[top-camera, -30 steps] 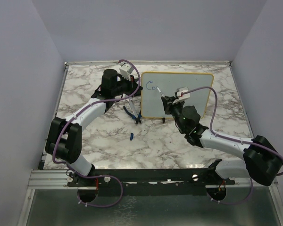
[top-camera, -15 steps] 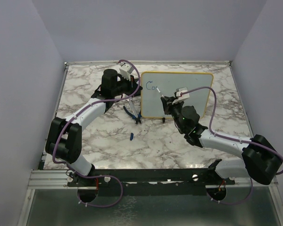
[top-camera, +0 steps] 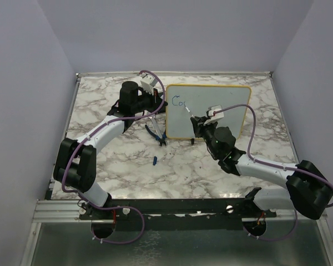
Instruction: Write a sentence on the whiteboard
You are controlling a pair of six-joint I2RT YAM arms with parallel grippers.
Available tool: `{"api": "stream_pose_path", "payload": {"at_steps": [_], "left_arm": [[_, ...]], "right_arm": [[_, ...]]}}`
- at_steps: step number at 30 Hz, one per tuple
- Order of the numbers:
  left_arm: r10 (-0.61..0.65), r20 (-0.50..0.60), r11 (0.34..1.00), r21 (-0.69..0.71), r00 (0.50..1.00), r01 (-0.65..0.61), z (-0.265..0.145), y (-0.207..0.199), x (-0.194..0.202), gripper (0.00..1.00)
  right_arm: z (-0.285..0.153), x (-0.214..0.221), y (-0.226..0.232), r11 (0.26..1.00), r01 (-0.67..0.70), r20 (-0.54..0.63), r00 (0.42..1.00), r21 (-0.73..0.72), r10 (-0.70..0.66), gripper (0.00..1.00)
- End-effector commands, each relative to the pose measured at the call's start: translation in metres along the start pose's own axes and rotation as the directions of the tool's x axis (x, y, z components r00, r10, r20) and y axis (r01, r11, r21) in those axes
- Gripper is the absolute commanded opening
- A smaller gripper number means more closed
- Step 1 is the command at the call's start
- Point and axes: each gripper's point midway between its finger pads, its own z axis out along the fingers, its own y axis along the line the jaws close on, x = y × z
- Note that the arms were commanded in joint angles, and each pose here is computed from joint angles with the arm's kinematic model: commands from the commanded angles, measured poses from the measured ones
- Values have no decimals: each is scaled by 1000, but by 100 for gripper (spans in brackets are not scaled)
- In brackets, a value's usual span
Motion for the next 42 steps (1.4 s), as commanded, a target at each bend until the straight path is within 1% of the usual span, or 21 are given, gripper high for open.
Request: {"api": "stream_pose_path", "payload": {"at_steps": [1,16,23,42], "left_arm": [[9,-21,1000,20,1000,-9,-4,-10,3,0],[9,-23,1000,24,1000,-8,-5,-11,3,0],[9,-24,1000,25,1000,-8,-4,-11,4,0],[9,-22,1000,25,1000,-8,-4,-11,3,0]], "right_arm": [[-7,8,-17,997,10,-27,1000,74,-8,1],[3,-25,-15,996,21,58,998,88,-26,1],[7,-32,-13,996,26,74,997,90,-32,1],[-3,7,-13,998,18,-23,1000,59,-17,1]]}}
